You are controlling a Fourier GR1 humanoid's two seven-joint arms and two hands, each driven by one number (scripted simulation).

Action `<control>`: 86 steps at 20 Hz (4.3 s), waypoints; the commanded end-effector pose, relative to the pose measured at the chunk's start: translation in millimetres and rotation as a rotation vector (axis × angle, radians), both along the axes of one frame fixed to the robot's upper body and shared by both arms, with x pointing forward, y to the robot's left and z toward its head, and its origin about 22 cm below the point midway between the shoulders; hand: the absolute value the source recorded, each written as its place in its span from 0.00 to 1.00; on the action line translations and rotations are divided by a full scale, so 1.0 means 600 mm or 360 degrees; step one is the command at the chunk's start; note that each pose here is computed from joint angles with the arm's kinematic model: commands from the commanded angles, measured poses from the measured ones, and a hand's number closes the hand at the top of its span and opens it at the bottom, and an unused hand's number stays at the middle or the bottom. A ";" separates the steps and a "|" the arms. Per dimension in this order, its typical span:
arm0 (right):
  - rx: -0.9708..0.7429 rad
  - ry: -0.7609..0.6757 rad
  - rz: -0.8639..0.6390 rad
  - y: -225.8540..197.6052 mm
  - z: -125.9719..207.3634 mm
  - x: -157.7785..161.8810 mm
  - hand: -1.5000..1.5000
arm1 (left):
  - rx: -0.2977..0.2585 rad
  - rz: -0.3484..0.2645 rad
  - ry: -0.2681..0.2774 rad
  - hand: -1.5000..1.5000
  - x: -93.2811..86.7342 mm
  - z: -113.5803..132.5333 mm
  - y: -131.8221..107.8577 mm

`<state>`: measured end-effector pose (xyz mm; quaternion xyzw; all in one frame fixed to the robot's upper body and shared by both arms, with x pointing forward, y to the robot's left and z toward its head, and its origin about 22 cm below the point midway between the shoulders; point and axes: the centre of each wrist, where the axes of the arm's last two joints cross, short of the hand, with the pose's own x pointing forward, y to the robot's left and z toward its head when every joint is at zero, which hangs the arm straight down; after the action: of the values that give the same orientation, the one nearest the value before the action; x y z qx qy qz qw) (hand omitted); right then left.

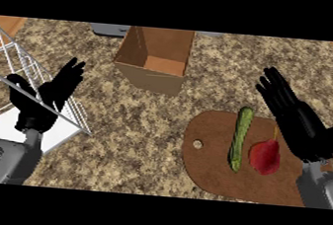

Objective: Pick the pear from the cutting board and place it in the cardboard box

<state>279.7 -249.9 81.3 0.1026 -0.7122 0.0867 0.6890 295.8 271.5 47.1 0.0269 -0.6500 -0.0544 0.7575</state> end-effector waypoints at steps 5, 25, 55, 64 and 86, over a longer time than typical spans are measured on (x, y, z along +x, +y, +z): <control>0.0117 -0.0724 -0.0958 -0.093 0.078 -0.003 0.00 | 0.0290 0.0220 -0.0096 0.50 -0.039 -0.010 0.082; -0.0970 -0.0003 -0.1524 -0.162 -0.122 -0.182 0.00 | 0.0326 0.0120 -0.0104 0.50 -0.054 -0.022 0.081; -0.1298 0.0862 -0.1048 -0.011 -0.023 -0.141 0.00 | 0.0389 0.0112 -0.0130 0.50 -0.048 -0.067 0.048; -0.1309 0.0878 -0.1064 -0.003 -0.029 -0.122 0.00 | 0.0378 0.0149 -0.0128 0.50 -0.042 -0.050 0.047; -0.1339 0.0955 -0.1009 0.010 -0.097 -0.094 0.00 | 0.0431 0.0185 -0.0135 0.50 -0.086 -0.072 0.037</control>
<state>220.8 -233.5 31.1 -0.3790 -0.4016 0.1203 0.8250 283.3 292.2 35.8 0.1343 -0.7243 -0.1239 0.6649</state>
